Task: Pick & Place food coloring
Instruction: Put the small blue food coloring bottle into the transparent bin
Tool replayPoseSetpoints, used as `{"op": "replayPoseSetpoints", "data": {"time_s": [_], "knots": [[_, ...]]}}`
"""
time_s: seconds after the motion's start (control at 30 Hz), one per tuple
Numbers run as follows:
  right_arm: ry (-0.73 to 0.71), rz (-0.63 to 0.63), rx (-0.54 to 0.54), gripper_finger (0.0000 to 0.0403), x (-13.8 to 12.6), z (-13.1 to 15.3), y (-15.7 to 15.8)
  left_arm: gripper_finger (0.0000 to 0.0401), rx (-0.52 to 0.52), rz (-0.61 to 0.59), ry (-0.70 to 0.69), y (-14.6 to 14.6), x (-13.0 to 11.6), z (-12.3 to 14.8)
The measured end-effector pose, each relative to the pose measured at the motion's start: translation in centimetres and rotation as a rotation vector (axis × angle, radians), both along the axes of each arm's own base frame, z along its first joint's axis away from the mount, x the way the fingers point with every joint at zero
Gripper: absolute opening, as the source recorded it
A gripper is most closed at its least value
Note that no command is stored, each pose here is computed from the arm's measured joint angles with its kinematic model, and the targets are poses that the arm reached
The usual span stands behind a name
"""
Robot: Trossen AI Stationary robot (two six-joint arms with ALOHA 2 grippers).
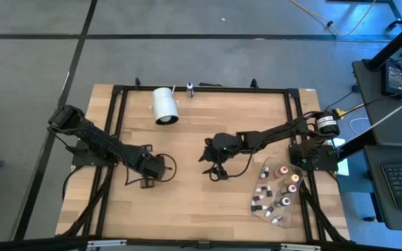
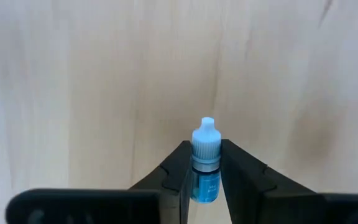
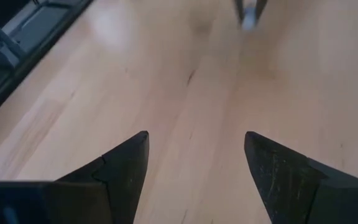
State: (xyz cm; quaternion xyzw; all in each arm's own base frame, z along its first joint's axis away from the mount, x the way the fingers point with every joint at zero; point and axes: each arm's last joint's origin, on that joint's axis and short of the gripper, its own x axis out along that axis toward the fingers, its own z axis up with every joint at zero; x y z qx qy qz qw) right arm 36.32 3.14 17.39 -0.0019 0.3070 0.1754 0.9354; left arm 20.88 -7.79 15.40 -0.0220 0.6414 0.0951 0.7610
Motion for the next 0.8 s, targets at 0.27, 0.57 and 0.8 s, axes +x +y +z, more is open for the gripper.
{"op": "replayPoseSetpoints", "data": {"time_s": [0.27,0.57,0.8], "knots": [[-0.122,0.023,0.002,0.0266,0.6,1.0,0.7,0.0067,-0.032,-0.122,-0.623,-0.1,6.2,3.3],[-0.119,0.019,0.047,0.0266,0.5,1.1,1.7,0.0070,0.045,-0.293,-0.879,0.6,8.2,5.5],[-0.191,-0.001,0.043,0.0266,0.8,1.7,1.7,0.0069,0.036,-0.275,-0.935,0.8,8.5,5.9]]}}
